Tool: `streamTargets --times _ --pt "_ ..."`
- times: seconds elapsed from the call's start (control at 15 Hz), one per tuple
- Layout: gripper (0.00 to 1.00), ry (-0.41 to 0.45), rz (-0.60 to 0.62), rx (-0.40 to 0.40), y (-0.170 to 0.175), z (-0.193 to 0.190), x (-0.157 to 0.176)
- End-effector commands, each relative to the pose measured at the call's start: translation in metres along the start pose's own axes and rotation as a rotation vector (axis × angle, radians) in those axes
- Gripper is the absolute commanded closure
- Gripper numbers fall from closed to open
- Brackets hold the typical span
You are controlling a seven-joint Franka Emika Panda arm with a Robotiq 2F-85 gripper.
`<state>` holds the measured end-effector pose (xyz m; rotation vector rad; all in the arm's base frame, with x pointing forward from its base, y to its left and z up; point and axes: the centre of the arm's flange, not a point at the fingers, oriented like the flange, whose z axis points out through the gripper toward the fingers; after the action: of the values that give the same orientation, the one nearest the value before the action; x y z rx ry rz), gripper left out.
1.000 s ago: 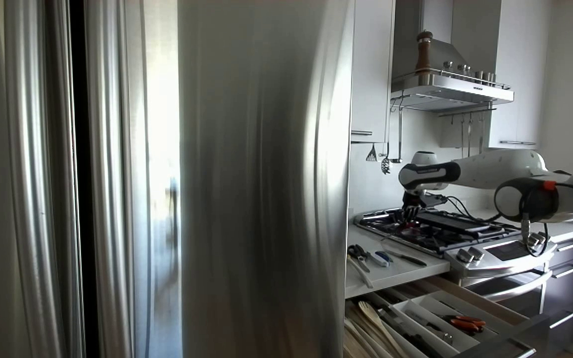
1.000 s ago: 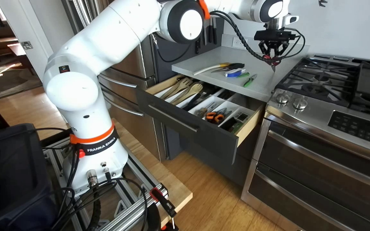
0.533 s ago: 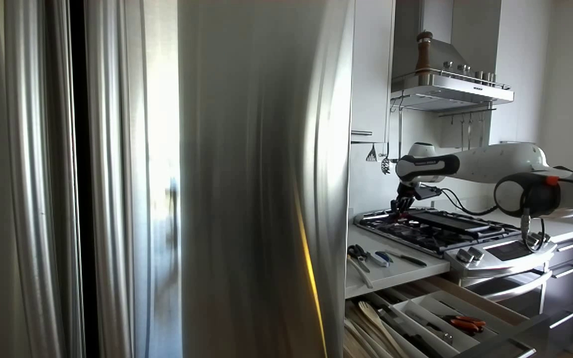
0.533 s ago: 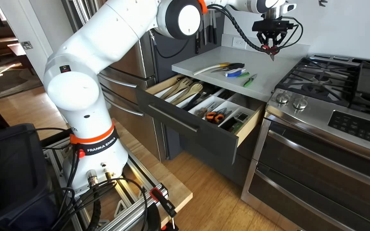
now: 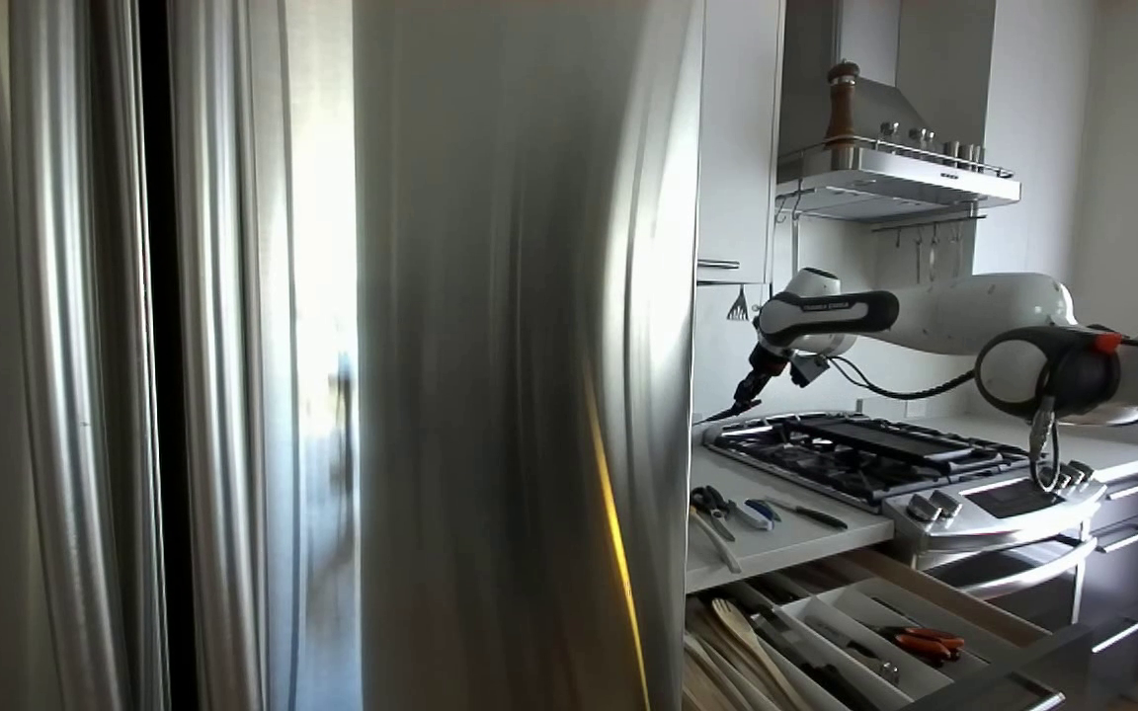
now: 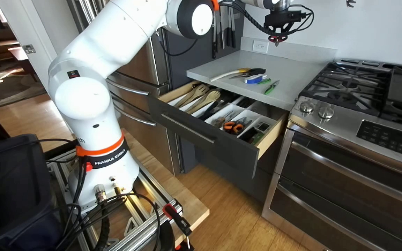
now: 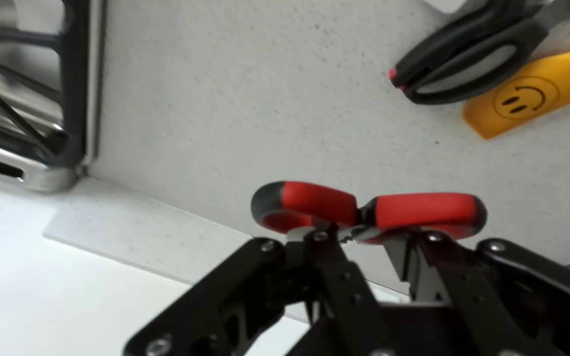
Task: Make the knife and scissors face each other on opposite sides
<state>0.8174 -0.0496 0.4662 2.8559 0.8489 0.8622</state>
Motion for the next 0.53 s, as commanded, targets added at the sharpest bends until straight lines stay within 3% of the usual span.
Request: streamTargets --times 0.0,0.2,0.33,0.4,0.47 --pt "0.93 0.061 -0.154 0.075 -0.071 0.009 -0.015" --pt "0.93 0.062 -0.288 0.149 -0.11 0.028 -0.019" --pt "0.93 0.035 -0.266 0.196 -0.109 0.039 -0.022" --pt "0.7 0.045 -0.255 0.156 -0.1 0.056 0.016" --pt "0.7 0.036 -0.255 0.17 -0.104 0.06 0.011"
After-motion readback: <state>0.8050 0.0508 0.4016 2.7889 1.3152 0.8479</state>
